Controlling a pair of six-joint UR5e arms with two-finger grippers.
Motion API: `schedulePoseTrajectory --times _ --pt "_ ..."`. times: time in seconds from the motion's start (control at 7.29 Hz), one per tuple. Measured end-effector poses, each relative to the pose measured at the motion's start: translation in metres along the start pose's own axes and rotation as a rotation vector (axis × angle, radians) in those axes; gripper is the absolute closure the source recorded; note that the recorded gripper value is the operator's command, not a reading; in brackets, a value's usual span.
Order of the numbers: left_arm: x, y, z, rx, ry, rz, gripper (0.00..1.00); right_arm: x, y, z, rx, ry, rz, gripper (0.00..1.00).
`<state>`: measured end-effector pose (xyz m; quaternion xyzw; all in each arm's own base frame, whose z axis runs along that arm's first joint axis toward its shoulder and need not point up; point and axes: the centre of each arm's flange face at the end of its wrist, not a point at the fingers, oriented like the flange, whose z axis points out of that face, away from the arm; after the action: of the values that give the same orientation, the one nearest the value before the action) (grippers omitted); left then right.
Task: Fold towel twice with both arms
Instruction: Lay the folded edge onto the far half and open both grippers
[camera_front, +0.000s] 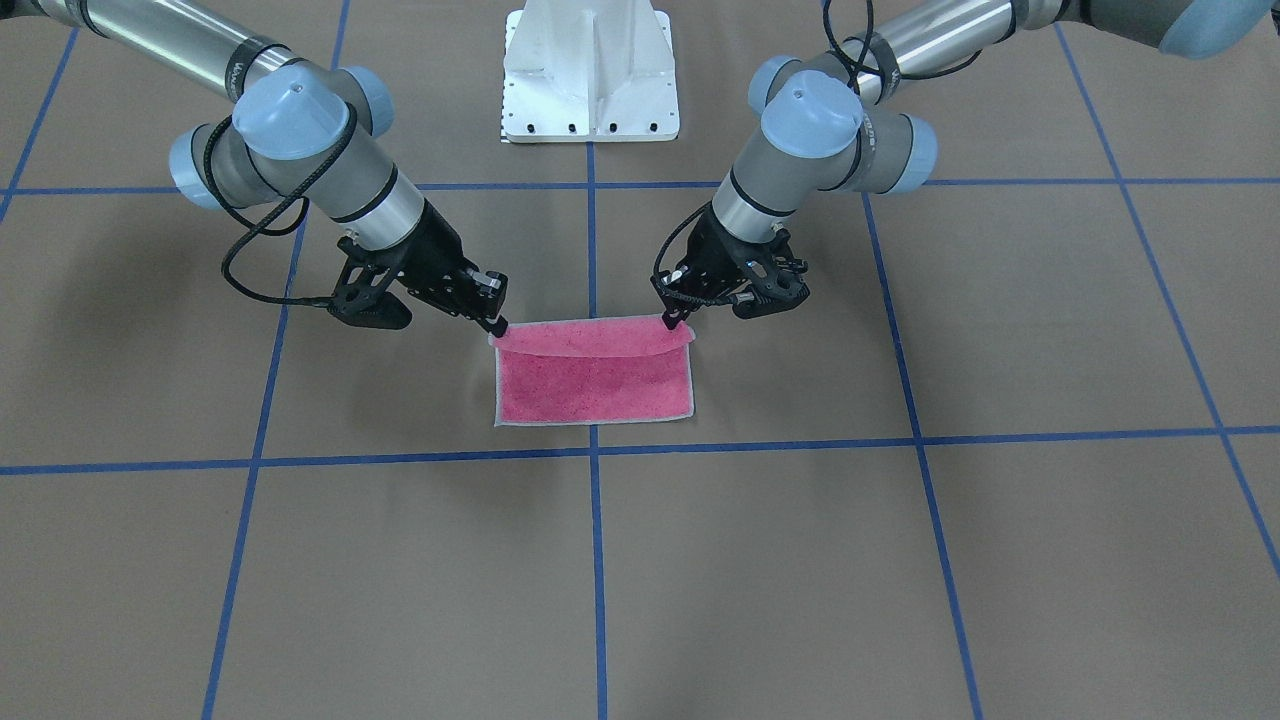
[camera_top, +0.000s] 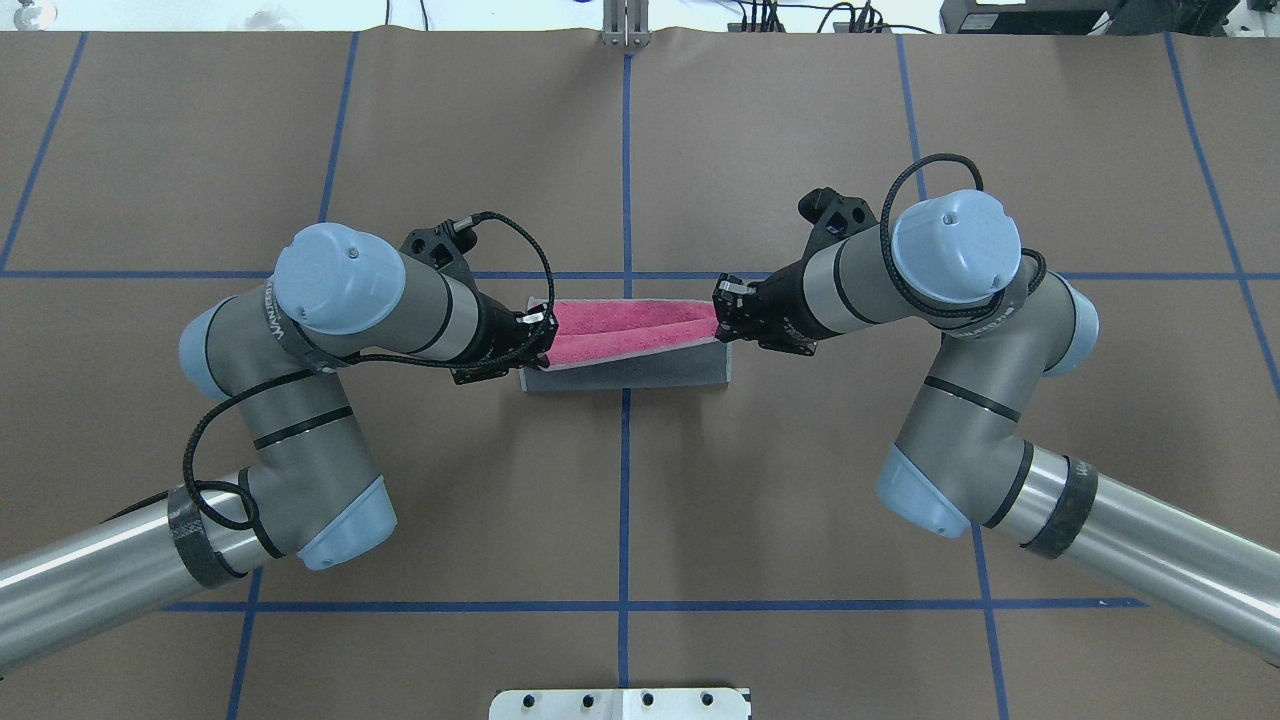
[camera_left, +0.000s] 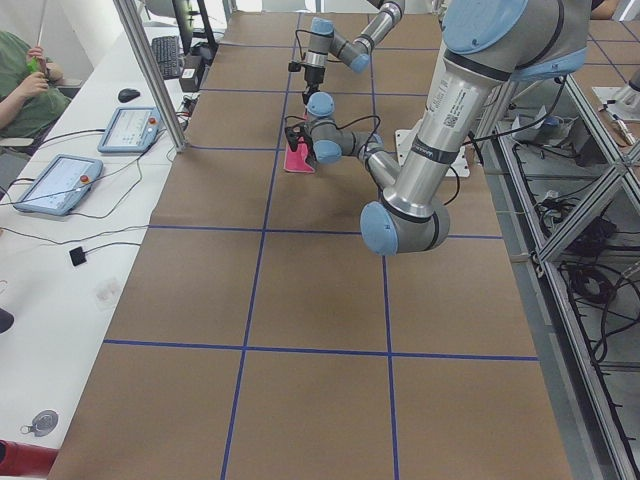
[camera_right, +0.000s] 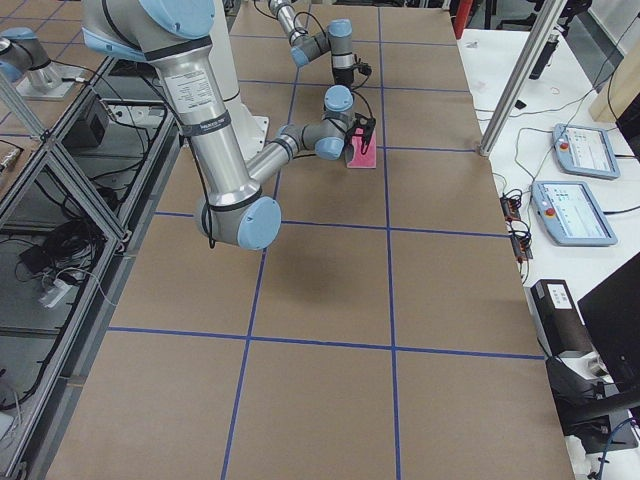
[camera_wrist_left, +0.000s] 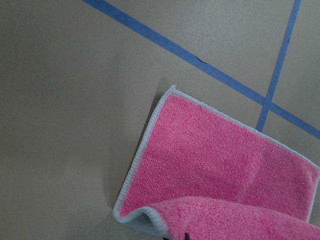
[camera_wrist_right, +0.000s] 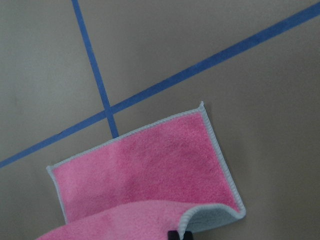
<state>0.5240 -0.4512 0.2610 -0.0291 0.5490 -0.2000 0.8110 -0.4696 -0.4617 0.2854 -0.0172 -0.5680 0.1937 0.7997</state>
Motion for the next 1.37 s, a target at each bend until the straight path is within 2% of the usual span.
schedulePoseTrajectory --times 1.37 --pt "0.006 -0.019 -0.002 0.022 0.018 -0.012 1.0 -0.005 -0.014 0.016 0.015 0.019 0.012 1.0"
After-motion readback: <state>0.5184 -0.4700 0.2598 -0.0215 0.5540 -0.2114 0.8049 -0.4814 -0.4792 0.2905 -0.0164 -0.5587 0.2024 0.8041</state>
